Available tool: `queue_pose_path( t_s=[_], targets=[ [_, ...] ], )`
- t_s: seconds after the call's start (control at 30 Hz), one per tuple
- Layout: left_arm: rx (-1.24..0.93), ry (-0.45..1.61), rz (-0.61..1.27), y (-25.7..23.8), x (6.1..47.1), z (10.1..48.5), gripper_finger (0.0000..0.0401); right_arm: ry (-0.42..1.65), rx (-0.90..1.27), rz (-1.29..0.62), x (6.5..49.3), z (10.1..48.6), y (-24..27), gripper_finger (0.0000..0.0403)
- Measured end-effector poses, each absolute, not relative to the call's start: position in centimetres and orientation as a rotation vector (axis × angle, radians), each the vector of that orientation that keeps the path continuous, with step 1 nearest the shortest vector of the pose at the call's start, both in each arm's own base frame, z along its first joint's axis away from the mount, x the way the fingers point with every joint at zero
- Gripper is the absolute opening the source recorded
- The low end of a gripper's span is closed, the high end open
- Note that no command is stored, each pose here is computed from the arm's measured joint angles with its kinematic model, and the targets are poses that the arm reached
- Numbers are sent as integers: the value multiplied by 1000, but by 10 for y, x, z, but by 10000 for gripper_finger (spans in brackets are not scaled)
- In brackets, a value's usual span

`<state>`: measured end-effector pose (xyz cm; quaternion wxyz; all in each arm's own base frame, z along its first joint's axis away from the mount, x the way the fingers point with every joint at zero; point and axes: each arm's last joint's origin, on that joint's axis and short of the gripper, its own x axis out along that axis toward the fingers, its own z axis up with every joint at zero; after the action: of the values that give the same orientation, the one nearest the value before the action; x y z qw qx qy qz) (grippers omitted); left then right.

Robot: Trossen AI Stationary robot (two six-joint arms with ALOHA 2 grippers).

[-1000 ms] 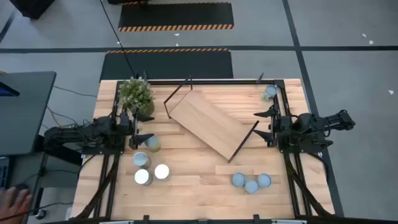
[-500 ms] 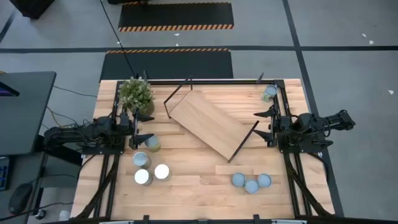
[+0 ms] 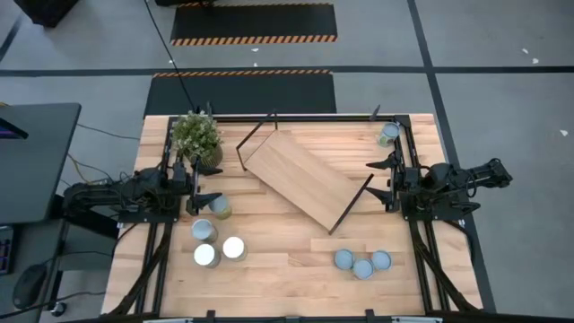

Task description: Pick and place cans onto a shelf

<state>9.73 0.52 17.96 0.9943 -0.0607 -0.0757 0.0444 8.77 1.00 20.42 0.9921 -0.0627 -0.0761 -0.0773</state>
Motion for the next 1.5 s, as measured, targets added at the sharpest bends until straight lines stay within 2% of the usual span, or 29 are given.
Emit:
queue_pose_path(
  t_s=[0.1, 0.3, 0.5, 0.83, 1.13, 1.33, 1.5],
  targets=[
    [-127, -152, 88, 5, 97, 180, 378, -152, -126, -155, 88, 204, 10, 348],
    [-305, -158, 74, 5, 97, 179, 378, -163, -123, -155, 87, 205, 10, 348],
    [-304, -172, 65, 5, 97, 181, 378, -233, -40, -130, 86, 211, 10, 348],
    [-306, -172, 53, 5, 97, 181, 378, -400, -72, -81, 82, 227, 11, 348],
    [-230, -219, 115, 6, 96, 185, 378, -415, -25, -256, 80, 230, 6, 348],
    [-219, -218, 116, 6, 96, 185, 378, -424, -67, -301, 79, 231, 4, 348],
    [-230, -218, 115, 6, 96, 185, 378, -411, -21, -319, 81, 230, 2, 348]
  ],
)
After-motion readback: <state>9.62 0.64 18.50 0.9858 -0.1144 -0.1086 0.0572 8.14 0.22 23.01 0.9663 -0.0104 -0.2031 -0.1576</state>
